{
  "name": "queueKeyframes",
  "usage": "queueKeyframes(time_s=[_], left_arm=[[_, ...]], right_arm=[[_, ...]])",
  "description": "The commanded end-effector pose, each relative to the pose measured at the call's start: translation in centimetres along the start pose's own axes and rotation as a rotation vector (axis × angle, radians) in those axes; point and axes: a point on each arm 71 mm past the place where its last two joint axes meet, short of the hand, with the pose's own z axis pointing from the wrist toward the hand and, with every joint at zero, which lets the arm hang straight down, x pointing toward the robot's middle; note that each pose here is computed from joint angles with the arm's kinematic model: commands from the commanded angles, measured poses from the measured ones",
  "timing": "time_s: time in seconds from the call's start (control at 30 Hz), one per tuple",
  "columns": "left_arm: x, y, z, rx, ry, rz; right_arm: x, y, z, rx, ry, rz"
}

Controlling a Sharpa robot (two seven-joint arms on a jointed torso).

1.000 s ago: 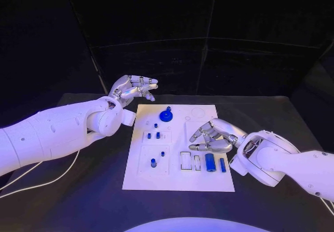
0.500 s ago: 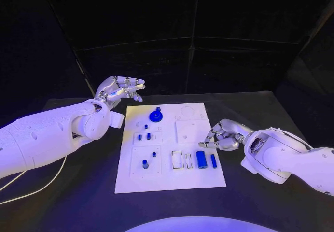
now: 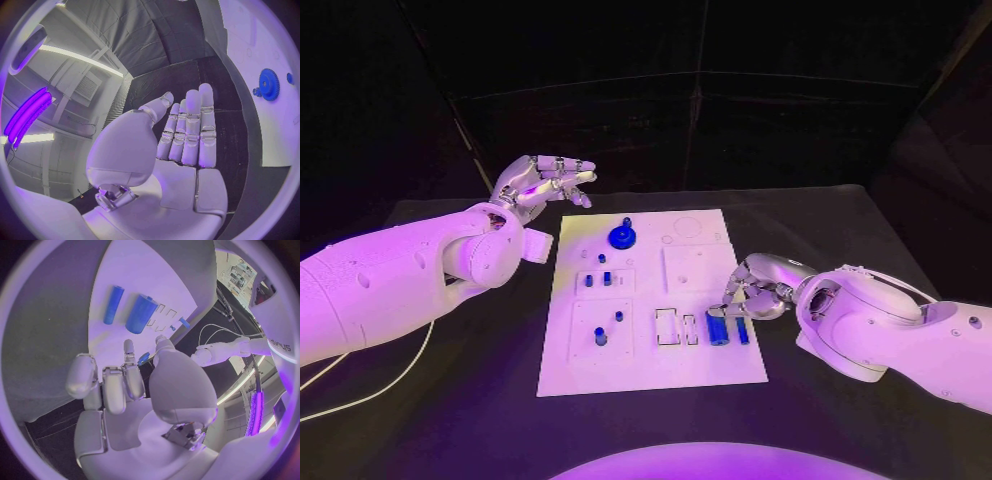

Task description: Assemble the parts on the task board

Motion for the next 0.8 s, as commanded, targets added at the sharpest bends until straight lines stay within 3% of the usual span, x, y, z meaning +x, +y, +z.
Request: queueKeyframes(time_s=[0.03,0.8], left_arm=[[0.14,-0.16,0.0,0.01,0.014,-0.009],[0.13,-0.15,-0.04,0.007,0.017,-0.01]], right_arm=[[0.5,0.0,0.0,0.013,0.026,-0.051],[2.7,0.9,0.9,0.03,0.109,-0.122]])
